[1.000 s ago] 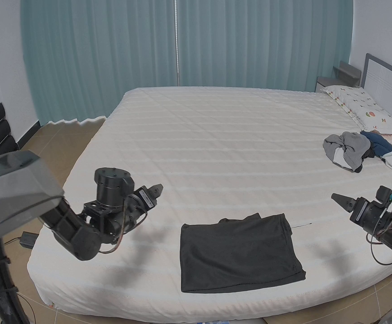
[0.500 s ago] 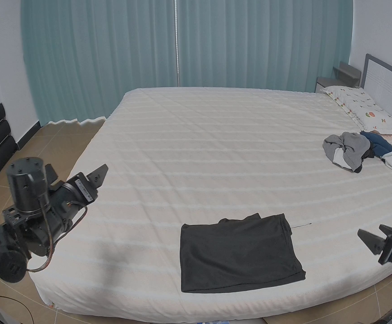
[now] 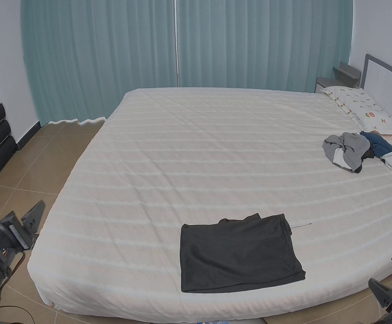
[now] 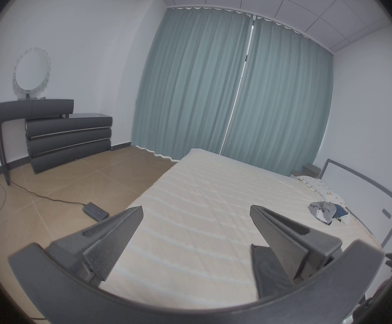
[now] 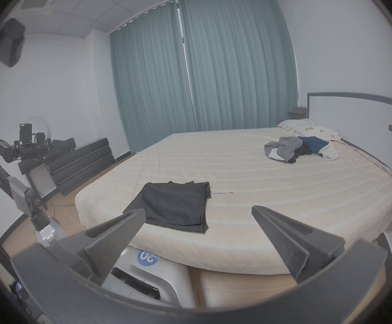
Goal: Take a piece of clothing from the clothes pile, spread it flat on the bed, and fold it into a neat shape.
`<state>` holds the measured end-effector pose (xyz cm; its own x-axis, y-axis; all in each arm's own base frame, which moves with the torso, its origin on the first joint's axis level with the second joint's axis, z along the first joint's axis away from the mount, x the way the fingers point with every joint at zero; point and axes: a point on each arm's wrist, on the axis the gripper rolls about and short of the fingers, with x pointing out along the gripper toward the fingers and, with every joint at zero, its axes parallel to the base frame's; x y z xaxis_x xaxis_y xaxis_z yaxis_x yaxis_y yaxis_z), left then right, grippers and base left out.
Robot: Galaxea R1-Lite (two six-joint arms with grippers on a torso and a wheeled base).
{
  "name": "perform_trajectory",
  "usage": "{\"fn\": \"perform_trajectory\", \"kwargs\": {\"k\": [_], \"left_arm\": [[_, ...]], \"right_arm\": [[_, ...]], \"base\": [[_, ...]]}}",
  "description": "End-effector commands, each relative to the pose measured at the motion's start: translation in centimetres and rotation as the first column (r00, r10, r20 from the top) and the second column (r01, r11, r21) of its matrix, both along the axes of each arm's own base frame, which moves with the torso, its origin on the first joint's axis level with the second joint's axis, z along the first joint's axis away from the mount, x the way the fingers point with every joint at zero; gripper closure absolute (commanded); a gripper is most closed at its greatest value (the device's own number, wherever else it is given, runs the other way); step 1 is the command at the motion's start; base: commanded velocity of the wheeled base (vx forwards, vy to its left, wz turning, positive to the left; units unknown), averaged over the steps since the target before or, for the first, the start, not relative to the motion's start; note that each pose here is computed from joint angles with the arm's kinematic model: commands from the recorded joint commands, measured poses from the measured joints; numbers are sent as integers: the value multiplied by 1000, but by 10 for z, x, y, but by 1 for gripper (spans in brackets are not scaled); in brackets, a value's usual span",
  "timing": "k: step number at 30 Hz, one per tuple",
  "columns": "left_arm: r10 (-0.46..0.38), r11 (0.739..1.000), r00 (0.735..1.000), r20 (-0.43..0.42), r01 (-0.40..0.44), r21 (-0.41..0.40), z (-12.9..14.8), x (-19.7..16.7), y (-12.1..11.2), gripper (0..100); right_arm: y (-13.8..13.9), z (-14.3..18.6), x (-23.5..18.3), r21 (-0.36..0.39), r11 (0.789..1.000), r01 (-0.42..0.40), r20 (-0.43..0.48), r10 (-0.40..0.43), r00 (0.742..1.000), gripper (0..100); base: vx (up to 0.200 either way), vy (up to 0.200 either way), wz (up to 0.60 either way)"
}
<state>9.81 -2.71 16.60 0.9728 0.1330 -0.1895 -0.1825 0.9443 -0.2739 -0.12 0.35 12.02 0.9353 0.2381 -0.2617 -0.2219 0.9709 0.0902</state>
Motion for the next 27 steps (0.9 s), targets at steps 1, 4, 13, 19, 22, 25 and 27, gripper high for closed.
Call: {"fn": "perform_trajectory", "kwargs": {"k": [1, 4, 13, 19, 22, 25, 27], "left_arm": [[90, 995, 989, 117, -93, 22, -2, -63, 28, 0], [108, 993, 987, 119, -113, 37, -4, -67, 30, 0], [201, 948, 956, 213, -245, 204, -30, -127, 43, 0], [267, 919, 941, 206, -314, 240, -37, -132, 41, 0], [332, 892, 924, 192, -373, 254, -42, -136, 39, 0], [337, 882, 922, 192, -380, 278, -50, -142, 38, 0], [329, 880, 928, 176, -369, 297, -54, -141, 38, 0]], "right_arm": [[-6, 4, -38, -38, 998, -58, 157, 63, 986, 0], [-6, 6, -38, -39, 998, -49, 163, 54, 985, 0], [-12, 3, -37, -75, 965, 251, 160, -237, 958, 0], [-8, 10, -40, -90, 916, 392, 155, -376, 914, 0], [-6, -3, -46, -84, 937, 340, 149, -325, 934, 0], [-4, -21, -45, -84, 970, 230, 141, -217, 966, 0], [-4, -26, -42, -93, 971, 222, 136, -208, 968, 0]], "base": [[0, 0, 0], [0, 0, 0], [0, 0, 0], [0, 0, 0], [0, 0, 0], [0, 0, 0], [0, 0, 0]]}}
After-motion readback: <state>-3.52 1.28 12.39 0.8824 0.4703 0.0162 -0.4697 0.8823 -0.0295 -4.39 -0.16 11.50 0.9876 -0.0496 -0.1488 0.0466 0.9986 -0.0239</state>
